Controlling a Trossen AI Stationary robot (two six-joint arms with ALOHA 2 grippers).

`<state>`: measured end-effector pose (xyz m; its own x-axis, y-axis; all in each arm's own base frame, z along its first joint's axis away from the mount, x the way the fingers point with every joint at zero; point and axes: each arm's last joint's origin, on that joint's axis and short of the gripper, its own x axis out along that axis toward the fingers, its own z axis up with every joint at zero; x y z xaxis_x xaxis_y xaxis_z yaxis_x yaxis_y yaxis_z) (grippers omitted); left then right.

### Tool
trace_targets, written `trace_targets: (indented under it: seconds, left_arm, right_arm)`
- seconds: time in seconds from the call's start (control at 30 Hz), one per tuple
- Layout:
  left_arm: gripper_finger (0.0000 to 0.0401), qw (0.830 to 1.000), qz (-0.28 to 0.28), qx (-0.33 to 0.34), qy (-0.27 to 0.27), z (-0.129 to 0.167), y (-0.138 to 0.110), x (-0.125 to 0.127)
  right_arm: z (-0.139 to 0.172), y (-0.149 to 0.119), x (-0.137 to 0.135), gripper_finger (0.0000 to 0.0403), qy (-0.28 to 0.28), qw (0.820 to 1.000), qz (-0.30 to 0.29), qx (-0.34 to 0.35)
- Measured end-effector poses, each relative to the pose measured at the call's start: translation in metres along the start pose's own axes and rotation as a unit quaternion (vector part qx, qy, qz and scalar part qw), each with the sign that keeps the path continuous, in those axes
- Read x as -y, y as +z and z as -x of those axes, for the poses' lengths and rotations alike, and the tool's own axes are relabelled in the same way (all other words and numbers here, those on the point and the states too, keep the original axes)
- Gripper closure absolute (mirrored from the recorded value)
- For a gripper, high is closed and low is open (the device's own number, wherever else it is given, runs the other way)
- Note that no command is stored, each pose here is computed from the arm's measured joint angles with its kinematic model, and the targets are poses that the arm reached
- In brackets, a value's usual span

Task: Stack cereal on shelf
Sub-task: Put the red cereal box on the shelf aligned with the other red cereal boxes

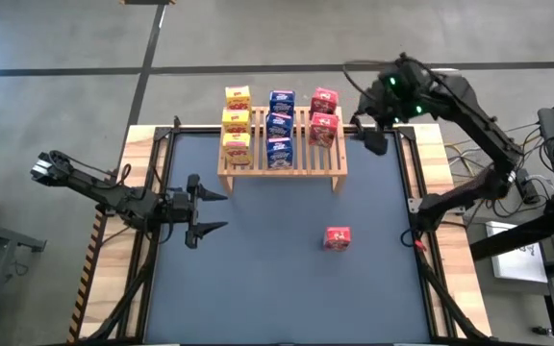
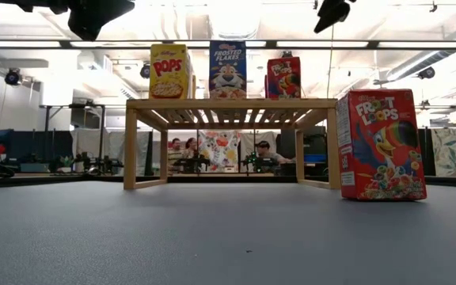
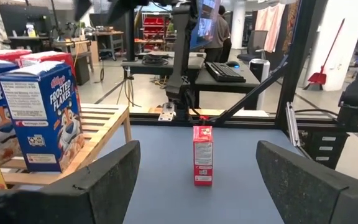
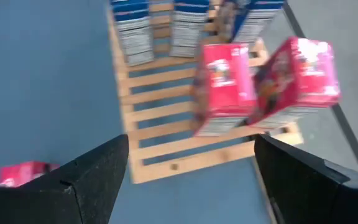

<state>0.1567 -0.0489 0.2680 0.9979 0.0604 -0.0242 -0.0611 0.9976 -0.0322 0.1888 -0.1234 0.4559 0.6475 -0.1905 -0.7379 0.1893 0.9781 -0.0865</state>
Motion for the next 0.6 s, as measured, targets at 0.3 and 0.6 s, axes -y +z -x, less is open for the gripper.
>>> trace_targets:
  seconds: [0.3,0.6]
  left_arm:
    - [0.0098,1.0,0.009,-0.005,0.004,-0.001,-0.002,0.0]
    - [0.0098,1.0,0.019,0.018,-0.004,0.008,0.006,-0.003]
  right_arm:
    - [-0.011,-0.032,-0.061,0.0067,0.063,0.994,0.006,0.088]
    - [-0.042,-0.069,-0.121,0.0067,0.083,0.99,0.031,0.105]
